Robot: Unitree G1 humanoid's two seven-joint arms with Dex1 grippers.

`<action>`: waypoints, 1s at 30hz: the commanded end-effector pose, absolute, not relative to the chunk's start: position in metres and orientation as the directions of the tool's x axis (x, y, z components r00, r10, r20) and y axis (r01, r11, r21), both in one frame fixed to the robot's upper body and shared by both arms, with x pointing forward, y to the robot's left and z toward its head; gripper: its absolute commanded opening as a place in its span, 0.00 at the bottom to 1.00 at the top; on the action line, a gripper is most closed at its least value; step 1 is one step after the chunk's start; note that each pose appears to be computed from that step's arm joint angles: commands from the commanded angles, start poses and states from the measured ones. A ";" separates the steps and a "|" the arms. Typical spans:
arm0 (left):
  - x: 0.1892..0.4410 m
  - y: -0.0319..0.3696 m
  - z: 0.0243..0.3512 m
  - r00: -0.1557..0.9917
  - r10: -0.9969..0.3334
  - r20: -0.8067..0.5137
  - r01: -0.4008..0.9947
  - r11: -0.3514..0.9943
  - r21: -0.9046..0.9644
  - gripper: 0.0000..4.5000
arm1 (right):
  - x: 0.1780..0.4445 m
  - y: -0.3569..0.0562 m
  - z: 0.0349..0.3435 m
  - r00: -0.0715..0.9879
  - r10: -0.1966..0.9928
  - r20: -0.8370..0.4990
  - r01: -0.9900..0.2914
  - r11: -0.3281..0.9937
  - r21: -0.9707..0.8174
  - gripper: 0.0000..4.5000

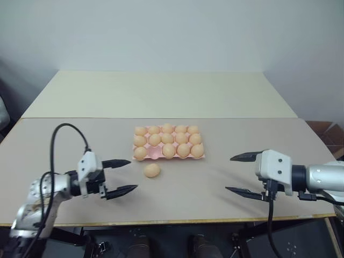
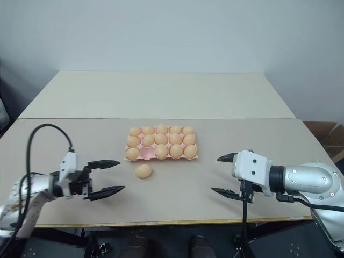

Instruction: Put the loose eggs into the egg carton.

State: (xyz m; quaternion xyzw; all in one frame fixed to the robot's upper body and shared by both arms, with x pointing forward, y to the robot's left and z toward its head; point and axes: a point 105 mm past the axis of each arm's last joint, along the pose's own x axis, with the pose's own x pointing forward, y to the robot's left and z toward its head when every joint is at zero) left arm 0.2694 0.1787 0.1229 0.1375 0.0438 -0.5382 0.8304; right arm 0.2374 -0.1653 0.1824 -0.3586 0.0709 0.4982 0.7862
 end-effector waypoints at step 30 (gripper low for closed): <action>0.320 0.129 0.098 0.384 -0.904 -0.188 0.916 0.346 0.204 0.81 | 0.238 -0.161 0.189 0.572 0.706 -0.417 -0.776 0.301 -0.555 1.00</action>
